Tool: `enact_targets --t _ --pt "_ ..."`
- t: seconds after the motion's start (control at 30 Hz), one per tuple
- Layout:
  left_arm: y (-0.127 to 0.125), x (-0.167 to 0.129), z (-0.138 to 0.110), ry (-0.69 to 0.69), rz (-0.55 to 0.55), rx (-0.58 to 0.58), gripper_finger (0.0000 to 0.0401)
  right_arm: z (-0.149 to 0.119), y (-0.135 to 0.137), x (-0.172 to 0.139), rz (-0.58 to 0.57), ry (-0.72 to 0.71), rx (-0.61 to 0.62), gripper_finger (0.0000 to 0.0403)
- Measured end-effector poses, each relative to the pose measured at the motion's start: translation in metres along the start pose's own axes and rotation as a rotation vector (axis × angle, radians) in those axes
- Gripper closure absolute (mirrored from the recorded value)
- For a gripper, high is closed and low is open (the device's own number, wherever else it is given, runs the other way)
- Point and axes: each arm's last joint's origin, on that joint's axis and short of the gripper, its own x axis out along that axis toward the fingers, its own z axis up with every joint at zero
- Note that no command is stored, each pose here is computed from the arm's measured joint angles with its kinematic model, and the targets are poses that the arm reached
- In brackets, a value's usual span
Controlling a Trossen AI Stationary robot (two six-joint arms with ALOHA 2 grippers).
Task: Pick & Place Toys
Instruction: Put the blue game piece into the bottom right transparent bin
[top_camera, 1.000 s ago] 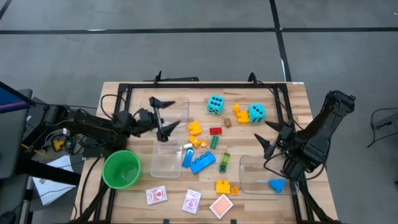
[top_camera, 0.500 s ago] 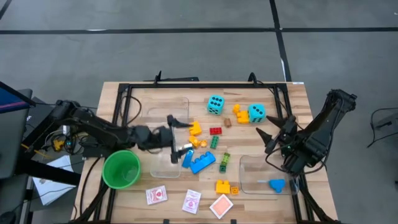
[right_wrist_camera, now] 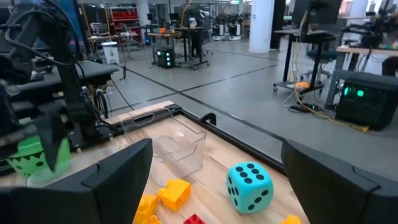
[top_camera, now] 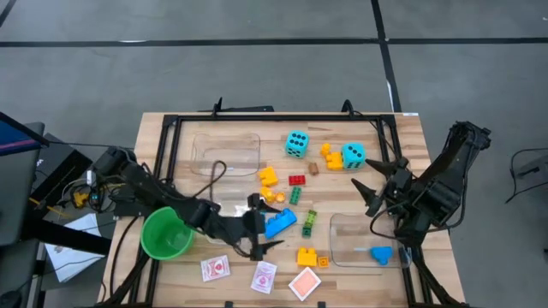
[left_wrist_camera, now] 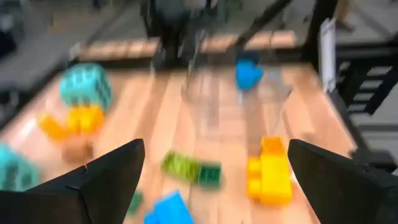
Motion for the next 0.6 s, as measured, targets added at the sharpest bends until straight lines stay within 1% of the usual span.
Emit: enact_targets --t 0.07,0.13,0.2,0.37,0.47,0.6 --pt "-0.001 0.011 -0.007 0.061 0.023 -0.049 0.0009 0.001 0.003 0.0 0.003 -0.002 -0.01 0.0055" --pt "0.0 0.021 -0.018 0.125 0.037 -0.071 0.0009 0.002 0.005 0.0 0.005 -0.005 -0.017 0.0055" --pt "0.0 0.033 -0.028 0.167 0.021 -0.096 0.0009 0.003 0.007 0.0 0.006 -0.006 -0.022 0.0055" --pt "0.004 0.054 -0.05 0.271 0.026 -0.158 0.0009 0.004 0.01 -0.001 0.018 -0.006 -0.029 0.0055" --pt "0.004 0.064 -0.063 0.316 0.031 -0.172 0.0009 0.005 0.013 -0.004 0.039 -0.002 -0.039 0.0055" --pt "0.007 0.074 -0.073 0.336 0.062 -0.204 0.0009 0.005 0.016 -0.008 0.063 -0.004 -0.059 0.0055"
